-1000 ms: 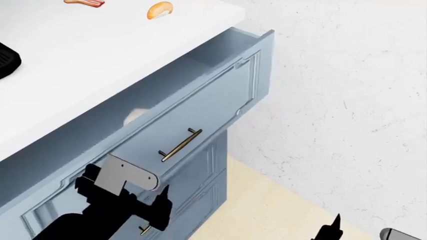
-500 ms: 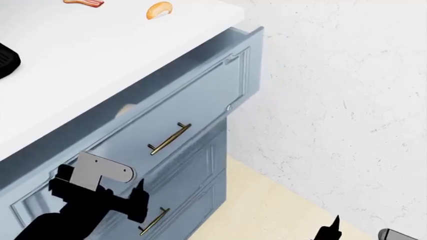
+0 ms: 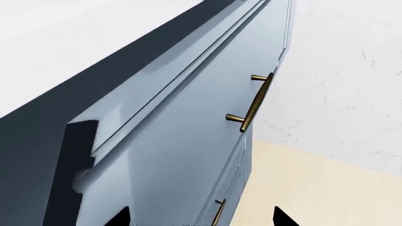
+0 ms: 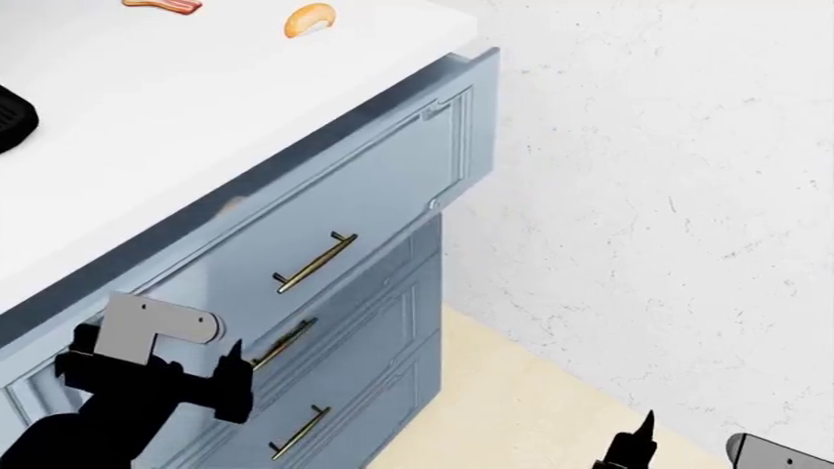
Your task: Close the right drawer.
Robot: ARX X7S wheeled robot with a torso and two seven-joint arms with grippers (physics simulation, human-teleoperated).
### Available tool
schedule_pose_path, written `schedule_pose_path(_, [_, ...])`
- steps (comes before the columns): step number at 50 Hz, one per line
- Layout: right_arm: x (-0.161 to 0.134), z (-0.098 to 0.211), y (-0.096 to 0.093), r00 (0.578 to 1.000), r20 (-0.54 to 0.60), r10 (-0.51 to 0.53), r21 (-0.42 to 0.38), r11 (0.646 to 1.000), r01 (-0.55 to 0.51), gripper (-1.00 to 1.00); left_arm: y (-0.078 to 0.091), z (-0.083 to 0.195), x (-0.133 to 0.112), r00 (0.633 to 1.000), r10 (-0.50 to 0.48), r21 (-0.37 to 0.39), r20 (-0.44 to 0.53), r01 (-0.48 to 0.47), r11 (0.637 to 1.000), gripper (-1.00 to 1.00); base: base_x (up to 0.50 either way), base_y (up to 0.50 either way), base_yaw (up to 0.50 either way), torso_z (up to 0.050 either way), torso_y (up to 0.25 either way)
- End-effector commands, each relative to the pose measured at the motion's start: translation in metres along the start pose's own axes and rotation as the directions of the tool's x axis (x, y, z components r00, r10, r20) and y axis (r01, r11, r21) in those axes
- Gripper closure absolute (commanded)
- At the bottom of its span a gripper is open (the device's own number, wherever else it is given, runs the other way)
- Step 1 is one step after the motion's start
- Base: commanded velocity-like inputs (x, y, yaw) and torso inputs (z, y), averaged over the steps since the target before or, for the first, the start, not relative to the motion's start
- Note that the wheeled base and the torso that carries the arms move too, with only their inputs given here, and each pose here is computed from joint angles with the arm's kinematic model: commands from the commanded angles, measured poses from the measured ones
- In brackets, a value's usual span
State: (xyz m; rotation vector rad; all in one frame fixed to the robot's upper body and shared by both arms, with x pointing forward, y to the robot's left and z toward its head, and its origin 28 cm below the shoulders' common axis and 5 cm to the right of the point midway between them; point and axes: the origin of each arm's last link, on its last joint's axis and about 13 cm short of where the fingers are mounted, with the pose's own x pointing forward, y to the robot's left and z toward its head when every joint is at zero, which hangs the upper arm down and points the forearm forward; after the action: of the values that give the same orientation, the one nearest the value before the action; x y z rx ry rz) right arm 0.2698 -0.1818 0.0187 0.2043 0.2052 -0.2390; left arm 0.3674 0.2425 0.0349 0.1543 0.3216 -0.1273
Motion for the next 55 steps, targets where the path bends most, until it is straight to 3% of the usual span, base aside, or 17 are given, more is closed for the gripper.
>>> schedule_pose_path(1, [0.0,0.004,0.005,1.0,0.005,0.006,-0.015,1.0,-0.006,-1.0,0.026,-0.01,-0.007,0.995,0.092,-0.068,-0.04,-0.094,0.993,-1.0,0.0,0.0,0.0,0.0,0.0])
schedule_pose_path(55, [-0.011,0.013,0.023,0.998,0.024,0.063,-0.056,0.997,-0.062,-1.0,0.066,-0.053,-0.034,0.961,0.26,-0.18,-0.09,-0.273,0.945,-1.0,0.0,0.0,0.0,0.0,0.0])
